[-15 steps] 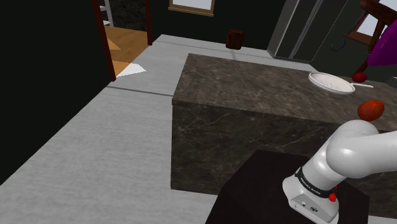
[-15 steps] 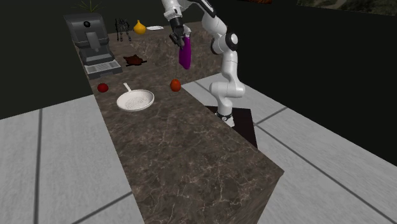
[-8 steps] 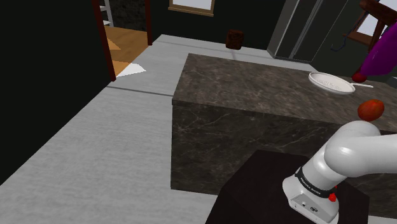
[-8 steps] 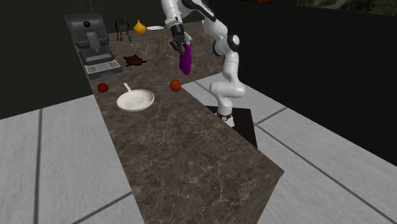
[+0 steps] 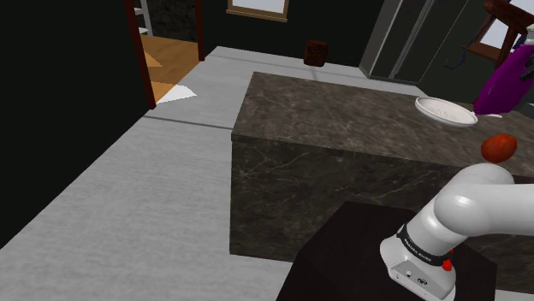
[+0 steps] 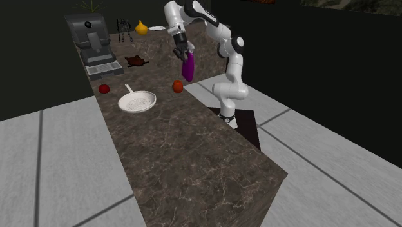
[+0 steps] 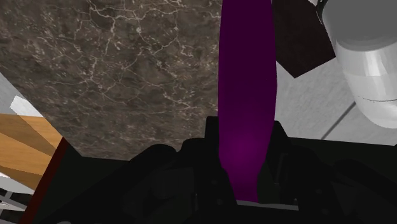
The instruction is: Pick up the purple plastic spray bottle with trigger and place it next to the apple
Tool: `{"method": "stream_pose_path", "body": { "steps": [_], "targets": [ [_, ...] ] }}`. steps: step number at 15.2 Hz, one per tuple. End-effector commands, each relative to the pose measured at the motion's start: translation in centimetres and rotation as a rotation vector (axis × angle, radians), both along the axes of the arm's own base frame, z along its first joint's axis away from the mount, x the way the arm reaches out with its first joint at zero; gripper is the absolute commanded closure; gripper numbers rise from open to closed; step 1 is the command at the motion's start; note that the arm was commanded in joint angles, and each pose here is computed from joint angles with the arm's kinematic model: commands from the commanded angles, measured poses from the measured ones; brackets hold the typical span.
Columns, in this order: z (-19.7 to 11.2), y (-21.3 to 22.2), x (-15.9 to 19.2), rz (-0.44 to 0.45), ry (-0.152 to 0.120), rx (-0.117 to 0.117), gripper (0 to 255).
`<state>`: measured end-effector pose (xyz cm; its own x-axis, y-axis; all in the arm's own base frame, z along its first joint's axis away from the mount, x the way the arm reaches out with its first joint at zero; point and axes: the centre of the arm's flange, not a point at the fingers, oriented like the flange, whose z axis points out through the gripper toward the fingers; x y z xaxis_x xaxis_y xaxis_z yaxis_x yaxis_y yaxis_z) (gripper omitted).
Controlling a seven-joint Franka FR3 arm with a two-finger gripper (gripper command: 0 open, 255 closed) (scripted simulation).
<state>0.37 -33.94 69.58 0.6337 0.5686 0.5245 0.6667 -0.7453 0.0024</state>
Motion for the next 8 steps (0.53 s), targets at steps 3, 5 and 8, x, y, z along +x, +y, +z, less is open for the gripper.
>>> {"method": "stream_pose_path", "body": {
  "steps": [3, 5, 8],
  "targets": [
    [-2.1, 0.0, 0.0, 0.0, 0.0, 0.0, 255],
    [-3.1, 0.0, 0.0, 0.0, 0.0, 0.0, 255],
    [-4.7, 0.0, 0.0, 0.0, 0.0, 0.0, 255]
  ]
}}
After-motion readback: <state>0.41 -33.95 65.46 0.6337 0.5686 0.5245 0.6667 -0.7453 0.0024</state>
